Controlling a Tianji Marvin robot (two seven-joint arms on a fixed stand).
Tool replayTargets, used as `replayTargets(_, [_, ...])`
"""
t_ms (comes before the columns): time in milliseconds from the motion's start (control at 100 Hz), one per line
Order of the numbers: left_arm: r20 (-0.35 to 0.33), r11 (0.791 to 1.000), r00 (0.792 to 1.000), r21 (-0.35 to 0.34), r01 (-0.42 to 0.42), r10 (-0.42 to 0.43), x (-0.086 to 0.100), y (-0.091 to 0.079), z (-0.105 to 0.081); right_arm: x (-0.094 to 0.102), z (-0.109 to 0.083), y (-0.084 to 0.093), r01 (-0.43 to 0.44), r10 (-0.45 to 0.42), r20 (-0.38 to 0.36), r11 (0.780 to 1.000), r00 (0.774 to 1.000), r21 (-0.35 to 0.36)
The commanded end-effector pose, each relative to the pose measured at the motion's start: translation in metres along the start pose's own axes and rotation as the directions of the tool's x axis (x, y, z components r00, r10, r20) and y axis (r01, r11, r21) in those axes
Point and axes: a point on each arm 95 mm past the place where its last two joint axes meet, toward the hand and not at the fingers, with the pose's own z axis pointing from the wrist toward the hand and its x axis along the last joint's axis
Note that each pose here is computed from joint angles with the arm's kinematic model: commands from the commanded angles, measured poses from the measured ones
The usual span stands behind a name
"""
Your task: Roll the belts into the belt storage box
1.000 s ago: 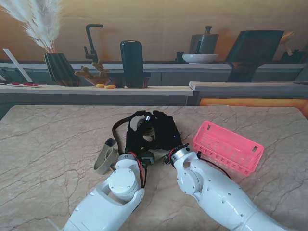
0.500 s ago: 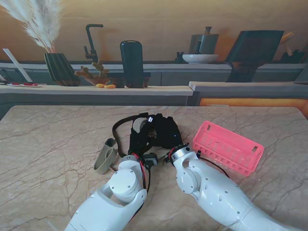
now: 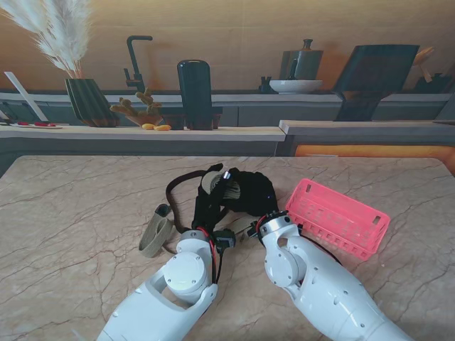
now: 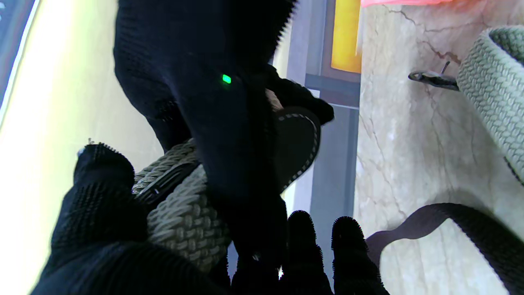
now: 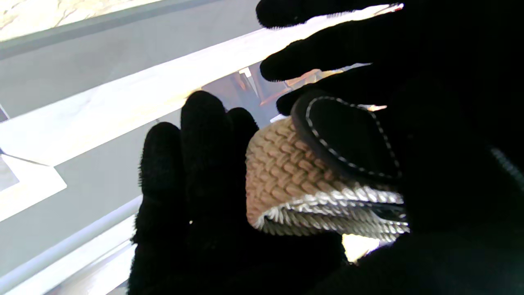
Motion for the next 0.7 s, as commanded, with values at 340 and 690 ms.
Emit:
replayTargets(340, [-0.110,0.980,0.977,-0.066,-0.190,0.182,-0.010,-0.012,-0.005,-0.030,-0.006,0.052,0.131,-0.130,0.034,0.991,0.991,-0.009])
replayTargets(690, [-0.222,0.935,0.917,-0.049,-0.350,0.332,0.004,-0.045,0.000,-0.075,-0.036,0.106,0.360,-0.378,0.108,0.920,0.920,0.156])
